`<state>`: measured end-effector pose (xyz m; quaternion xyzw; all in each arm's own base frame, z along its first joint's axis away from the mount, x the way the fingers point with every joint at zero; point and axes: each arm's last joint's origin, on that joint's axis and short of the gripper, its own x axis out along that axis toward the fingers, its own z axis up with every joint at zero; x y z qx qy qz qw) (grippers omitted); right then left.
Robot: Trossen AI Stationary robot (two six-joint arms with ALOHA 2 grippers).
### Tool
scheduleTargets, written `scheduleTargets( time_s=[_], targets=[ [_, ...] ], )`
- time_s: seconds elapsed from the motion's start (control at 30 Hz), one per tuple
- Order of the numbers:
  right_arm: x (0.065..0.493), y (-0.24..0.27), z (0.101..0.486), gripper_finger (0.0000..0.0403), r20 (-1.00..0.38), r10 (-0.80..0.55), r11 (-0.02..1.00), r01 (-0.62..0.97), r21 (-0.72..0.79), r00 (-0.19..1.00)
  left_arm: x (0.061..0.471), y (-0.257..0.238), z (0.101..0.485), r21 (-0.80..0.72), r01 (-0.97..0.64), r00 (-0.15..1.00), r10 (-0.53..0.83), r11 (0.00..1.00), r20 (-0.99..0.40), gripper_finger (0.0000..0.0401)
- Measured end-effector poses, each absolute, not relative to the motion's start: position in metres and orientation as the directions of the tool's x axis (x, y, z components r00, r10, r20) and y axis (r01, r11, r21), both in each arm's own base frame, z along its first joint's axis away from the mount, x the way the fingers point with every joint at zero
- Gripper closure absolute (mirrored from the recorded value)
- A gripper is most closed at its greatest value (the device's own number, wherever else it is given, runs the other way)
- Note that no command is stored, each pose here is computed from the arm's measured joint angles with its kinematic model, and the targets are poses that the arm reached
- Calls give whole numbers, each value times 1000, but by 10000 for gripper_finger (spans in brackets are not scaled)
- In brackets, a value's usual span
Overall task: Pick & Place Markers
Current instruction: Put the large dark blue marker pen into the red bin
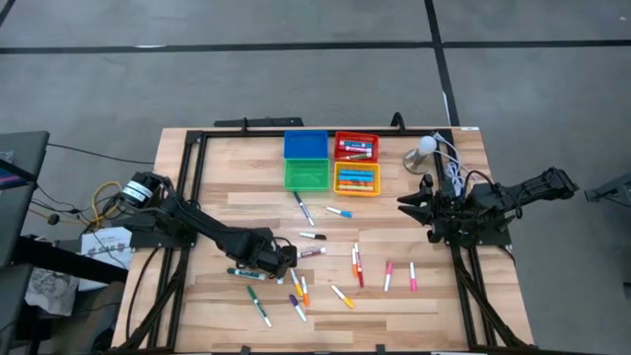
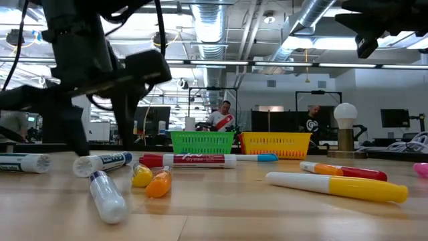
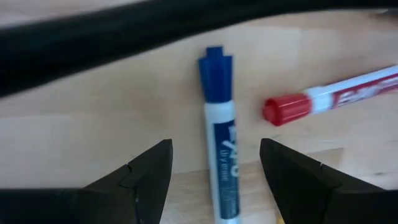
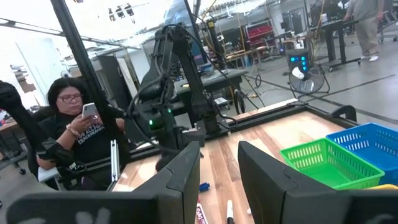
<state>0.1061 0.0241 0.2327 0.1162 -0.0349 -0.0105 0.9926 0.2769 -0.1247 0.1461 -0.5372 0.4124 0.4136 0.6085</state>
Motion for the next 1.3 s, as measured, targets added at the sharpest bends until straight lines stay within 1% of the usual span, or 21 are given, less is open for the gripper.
scheduleTargets(
  time_s=[0.1, 0.23, 0.33, 0.5, 0.63, 0.77, 0.97, 1.1, 1.3],
  targets=[
    [106, 24, 233, 303, 66, -29, 973, 13, 230, 997, 278, -127, 138, -276, -958, 279, 29, 79, -960, 159],
    [106, 24, 233, 303, 66, -30, 973, 14, 230, 997, 279, -128, 135, -266, -961, 268, 16, 74, -963, 159],
    [106, 24, 233, 303, 66, -30, 973, 14, 230, 997, 277, -127, 134, -242, -968, 244, 27, 74, -969, 159],
    [106, 24, 233, 303, 66, -30, 973, 14, 230, 997, 271, -117, 132, -142, -988, 146, 60, 59, -988, 159],
    [106, 24, 233, 303, 67, -29, 973, 13, 231, 997, 271, -109, 131, -119, -991, 124, 72, 68, -990, 159],
    [106, 24, 233, 303, 71, -28, 973, 10, 232, 997, 271, -101, 131, -87, -995, 92, 87, 54, -992, 159],
    [106, 24, 234, 303, 82, -28, 972, 8, 236, 996, 272, -103, 131, -92, -994, 95, 57, 56, -994, 159],
    [106, 24, 234, 303, 82, -28, 972, 8, 235, 996, 272, -114, 132, -116, -992, 116, 7, 53, -993, 159],
    [106, 24, 236, 303, 97, -31, 976, 9, 219, 995, 274, -118, 134, -145, -988, 146, 24, 54, -989, 159]
  ],
)
